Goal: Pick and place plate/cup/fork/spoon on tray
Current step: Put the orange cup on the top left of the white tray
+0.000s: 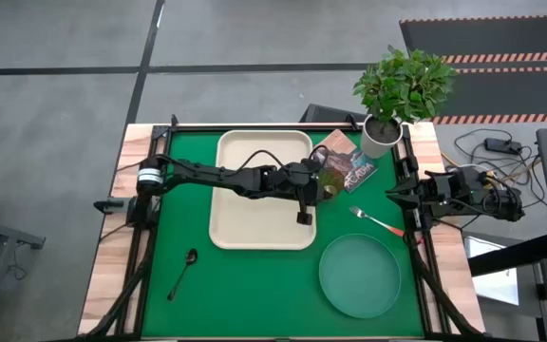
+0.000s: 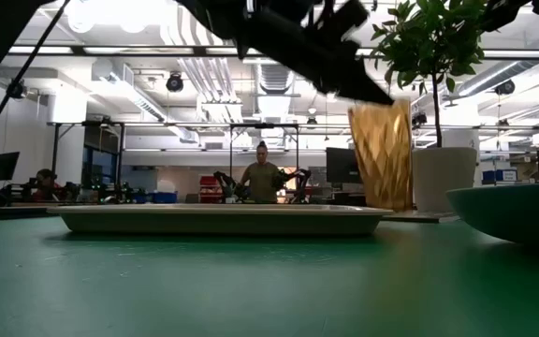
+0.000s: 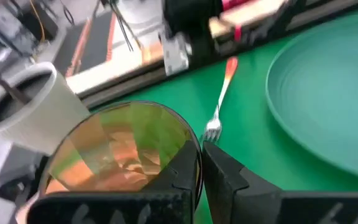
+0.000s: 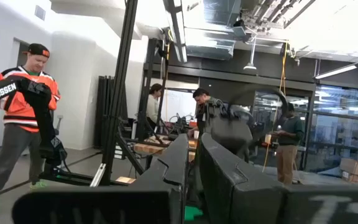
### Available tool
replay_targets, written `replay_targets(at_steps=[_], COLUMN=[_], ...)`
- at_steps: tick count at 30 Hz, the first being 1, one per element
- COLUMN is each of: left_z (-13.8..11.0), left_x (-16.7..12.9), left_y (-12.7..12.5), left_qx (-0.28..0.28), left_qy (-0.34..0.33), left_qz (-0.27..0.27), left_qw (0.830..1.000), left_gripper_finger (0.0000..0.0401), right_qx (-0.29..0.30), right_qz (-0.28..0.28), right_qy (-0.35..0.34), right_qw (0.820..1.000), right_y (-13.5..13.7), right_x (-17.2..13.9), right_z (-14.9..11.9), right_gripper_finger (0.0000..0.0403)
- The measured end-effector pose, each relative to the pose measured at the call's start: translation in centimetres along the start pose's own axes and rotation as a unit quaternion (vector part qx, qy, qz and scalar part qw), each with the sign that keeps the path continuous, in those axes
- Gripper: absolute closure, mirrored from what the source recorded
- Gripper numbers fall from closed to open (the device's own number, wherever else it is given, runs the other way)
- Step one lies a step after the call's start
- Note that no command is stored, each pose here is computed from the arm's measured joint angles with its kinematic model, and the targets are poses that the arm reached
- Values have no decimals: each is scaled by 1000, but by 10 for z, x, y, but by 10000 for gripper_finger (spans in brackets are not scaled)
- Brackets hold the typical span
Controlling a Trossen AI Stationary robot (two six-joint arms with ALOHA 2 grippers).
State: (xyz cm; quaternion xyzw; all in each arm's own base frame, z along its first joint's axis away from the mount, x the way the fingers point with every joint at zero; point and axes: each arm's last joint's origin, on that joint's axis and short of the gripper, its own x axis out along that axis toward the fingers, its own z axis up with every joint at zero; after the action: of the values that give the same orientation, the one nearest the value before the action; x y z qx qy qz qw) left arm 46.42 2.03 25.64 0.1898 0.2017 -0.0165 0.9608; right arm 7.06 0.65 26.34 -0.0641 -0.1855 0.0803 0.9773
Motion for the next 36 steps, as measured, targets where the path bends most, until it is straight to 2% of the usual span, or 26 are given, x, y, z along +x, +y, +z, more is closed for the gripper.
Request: replay_targets(at_steps=[5,8,11,14,18,22,31,36], left_z=[29,41,46,41,23,-6,-85,-108], left_x=[-32,-59,-87,-109,-127,-142,-171,-175], left_y=[5,12,19,28,41,58,91,100], left_qx=[3,1,-12,-28,-56,-100,-229,-258], left_qy=[-37,-17,28,75,109,126,180,175], left_qz=[8,24,60,94,129,164,308,338], left_qw=[999,1000,998,992,984,973,906,888], left_gripper_finger=[400,400,400,401,401,401,401,401], right_qx=[5,9,10,12,16,15,14,14], right_qz=[1,1,1,1,1,1,1,1], right_qy=[0,0,0,1,1,1,0,0], right_qw=[1000,1000,1000,1000,1000,1000,1000,1000], right_y=[0,0,0,0,0,0,0,0], right_x=[0,0,0,0,0,0,0,0], right_z=[0,0,0,0,0,0,0,0], right_gripper_finger=[376,376,376,376,376,376,376,376])
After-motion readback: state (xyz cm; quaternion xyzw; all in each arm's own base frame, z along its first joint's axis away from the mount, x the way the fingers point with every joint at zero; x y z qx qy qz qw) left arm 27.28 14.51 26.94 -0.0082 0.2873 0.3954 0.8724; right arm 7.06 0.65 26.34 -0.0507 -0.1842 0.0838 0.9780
